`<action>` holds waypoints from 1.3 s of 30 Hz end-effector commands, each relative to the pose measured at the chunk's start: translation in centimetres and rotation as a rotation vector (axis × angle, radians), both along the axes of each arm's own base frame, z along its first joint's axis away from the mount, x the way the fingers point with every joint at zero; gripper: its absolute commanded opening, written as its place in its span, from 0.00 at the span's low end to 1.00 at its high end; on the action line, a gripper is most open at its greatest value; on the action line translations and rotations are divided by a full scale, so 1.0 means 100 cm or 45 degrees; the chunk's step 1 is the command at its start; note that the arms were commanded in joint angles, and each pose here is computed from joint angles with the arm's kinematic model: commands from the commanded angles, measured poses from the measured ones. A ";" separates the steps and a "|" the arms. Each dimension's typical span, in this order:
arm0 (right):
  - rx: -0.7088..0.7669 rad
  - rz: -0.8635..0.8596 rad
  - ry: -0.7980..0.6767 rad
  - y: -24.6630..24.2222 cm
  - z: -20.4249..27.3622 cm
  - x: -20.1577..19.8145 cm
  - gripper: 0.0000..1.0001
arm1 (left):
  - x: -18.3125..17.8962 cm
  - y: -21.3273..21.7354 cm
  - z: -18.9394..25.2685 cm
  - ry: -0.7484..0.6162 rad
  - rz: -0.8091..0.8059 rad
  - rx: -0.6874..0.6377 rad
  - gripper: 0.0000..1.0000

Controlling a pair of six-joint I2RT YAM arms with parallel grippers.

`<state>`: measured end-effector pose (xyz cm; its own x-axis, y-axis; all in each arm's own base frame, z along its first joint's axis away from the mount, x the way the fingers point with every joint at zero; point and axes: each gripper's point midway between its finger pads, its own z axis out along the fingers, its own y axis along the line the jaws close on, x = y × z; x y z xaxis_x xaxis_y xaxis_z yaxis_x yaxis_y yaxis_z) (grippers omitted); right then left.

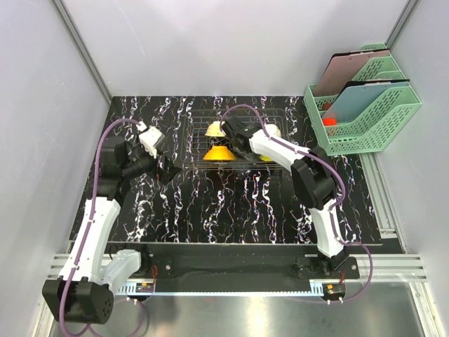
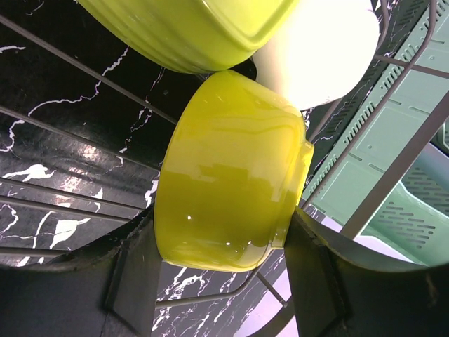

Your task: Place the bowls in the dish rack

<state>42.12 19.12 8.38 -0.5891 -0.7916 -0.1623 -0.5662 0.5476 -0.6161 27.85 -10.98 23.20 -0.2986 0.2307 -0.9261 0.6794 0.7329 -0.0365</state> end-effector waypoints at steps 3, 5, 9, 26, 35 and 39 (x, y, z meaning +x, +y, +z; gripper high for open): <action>0.133 0.036 0.225 0.022 -0.041 -0.022 0.68 | 0.001 -0.003 0.008 -0.061 -0.025 -0.028 0.99; 0.154 0.036 0.242 0.024 -0.041 -0.025 0.84 | 0.002 -0.003 0.009 -0.066 -0.026 -0.030 0.99; 0.159 0.049 0.276 0.025 -0.044 -0.030 0.89 | 0.002 -0.002 0.009 -0.066 -0.023 -0.030 0.99; 0.246 0.134 0.325 0.038 -0.018 -0.036 1.00 | 0.004 -0.002 0.008 -0.067 -0.020 -0.032 0.99; 0.272 0.181 0.180 0.041 0.028 -0.018 1.00 | 0.006 -0.002 0.008 -0.068 -0.024 -0.029 0.99; 0.229 0.214 0.081 0.036 0.053 -0.007 1.00 | 0.010 0.000 0.006 -0.065 -0.028 0.001 0.99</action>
